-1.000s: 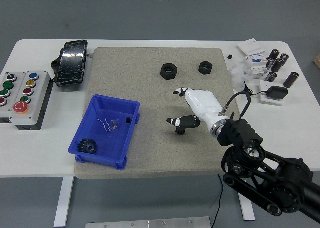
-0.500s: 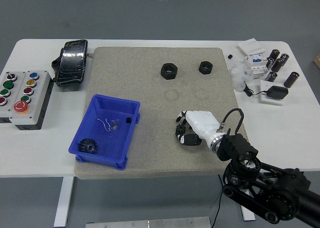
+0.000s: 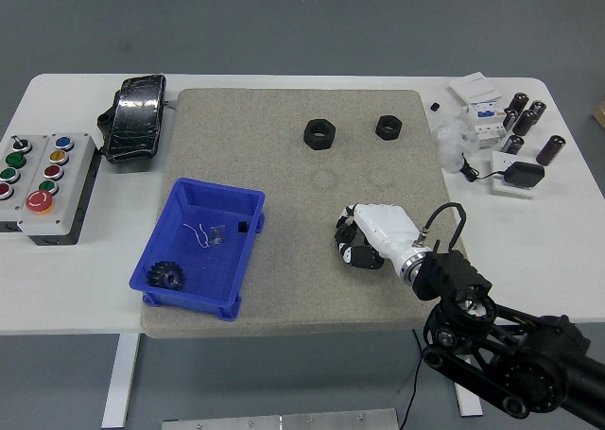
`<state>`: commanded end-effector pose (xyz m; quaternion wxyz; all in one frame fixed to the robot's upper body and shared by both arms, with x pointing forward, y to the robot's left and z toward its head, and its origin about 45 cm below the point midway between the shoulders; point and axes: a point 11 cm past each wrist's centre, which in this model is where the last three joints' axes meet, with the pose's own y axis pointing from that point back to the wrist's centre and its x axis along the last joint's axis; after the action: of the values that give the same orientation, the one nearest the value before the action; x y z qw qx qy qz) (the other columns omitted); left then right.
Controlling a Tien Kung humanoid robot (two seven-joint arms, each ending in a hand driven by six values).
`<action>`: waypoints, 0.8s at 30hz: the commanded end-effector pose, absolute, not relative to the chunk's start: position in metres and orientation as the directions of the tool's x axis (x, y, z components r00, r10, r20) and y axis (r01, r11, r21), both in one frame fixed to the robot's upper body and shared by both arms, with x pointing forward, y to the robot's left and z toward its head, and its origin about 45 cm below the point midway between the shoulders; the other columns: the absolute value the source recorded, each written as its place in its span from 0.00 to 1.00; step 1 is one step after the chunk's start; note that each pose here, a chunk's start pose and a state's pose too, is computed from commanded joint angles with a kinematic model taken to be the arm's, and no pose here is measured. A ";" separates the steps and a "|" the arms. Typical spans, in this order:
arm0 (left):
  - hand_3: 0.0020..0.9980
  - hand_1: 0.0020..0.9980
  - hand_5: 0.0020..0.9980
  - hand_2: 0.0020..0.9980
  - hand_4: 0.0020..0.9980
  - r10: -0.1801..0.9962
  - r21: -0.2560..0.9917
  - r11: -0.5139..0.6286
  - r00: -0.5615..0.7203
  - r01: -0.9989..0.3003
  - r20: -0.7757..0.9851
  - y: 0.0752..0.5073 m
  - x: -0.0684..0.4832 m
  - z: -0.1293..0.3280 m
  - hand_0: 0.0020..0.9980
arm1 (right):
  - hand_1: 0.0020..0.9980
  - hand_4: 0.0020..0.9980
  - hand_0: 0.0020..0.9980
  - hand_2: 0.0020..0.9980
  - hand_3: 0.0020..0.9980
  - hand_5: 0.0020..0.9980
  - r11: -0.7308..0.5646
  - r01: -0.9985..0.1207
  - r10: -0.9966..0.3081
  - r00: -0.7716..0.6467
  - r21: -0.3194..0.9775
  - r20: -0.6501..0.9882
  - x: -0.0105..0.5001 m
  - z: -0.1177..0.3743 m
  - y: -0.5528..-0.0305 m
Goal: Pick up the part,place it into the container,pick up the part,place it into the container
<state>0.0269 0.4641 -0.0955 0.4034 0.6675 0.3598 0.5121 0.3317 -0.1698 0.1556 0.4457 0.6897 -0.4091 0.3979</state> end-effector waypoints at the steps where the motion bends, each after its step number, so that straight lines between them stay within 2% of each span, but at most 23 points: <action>1: 0.62 0.57 0.33 0.57 0.71 0.894 0.907 -0.416 0.216 0.068 0.393 0.464 0.027 -0.096 0.66 | 0.39 0.15 0.26 0.24 0.40 0.08 -0.282 -0.920 -0.218 0.337 0.271 0.916 0.333 0.163 -0.166; 8: 0.62 0.57 0.33 0.57 0.71 0.895 0.907 -0.414 0.217 0.072 0.391 0.463 0.024 -0.096 0.66 | 0.40 0.14 0.27 0.24 0.40 0.08 -0.484 -0.865 -0.303 0.308 0.132 0.902 0.331 0.211 -0.101; 9: 0.62 0.57 0.33 0.57 0.71 0.895 0.907 -0.414 0.217 0.073 0.391 0.463 0.024 -0.096 0.66 | 0.62 0.47 0.48 0.57 0.60 0.01 -0.523 -0.844 -0.310 0.321 0.122 0.895 0.329 0.215 -0.089; 14: 0.62 0.57 0.33 0.57 0.71 0.895 0.907 -0.414 0.217 0.074 0.390 0.463 0.024 -0.096 0.66 | 0.62 0.47 0.48 0.57 0.60 0.01 -0.648 -0.745 -0.262 0.414 0.159 0.872 0.320 0.213 -0.050; 15: 0.62 0.57 0.34 0.57 0.71 0.895 0.907 -0.414 0.217 0.076 0.390 0.464 0.023 -0.096 0.66 | 0.80 0.48 0.69 0.77 0.75 0.19 -0.655 -0.738 -0.252 0.416 0.162 0.874 0.320 0.213 -0.048; 20: 0.62 0.57 0.34 0.57 0.71 0.894 0.904 -0.418 0.218 0.088 0.392 0.465 0.018 -0.096 0.66 | 0.80 0.48 0.69 0.77 0.75 0.19 -0.676 -0.714 -0.201 0.416 0.182 0.887 0.320 0.211 -0.041; 21: 0.62 0.57 0.36 0.57 0.70 0.893 0.904 -0.419 0.218 0.089 0.393 0.465 0.018 -0.096 0.66 | 0.89 0.59 0.73 0.85 0.86 0.17 -0.678 -0.713 -0.192 0.409 0.181 0.892 0.320 0.211 -0.040; 24: 0.62 0.57 0.36 0.57 0.70 0.894 0.904 -0.418 0.220 0.089 0.391 0.464 0.018 -0.096 0.66 | 0.89 0.59 0.73 0.85 0.86 0.17 -0.676 -0.720 -0.168 0.362 0.160 0.917 0.319 0.217 -0.038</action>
<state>0.0179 0.4644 -0.0960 0.3971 0.6725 0.3654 0.5065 0.3192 -0.0383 0.2167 0.2831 0.7751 -0.2863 0.4868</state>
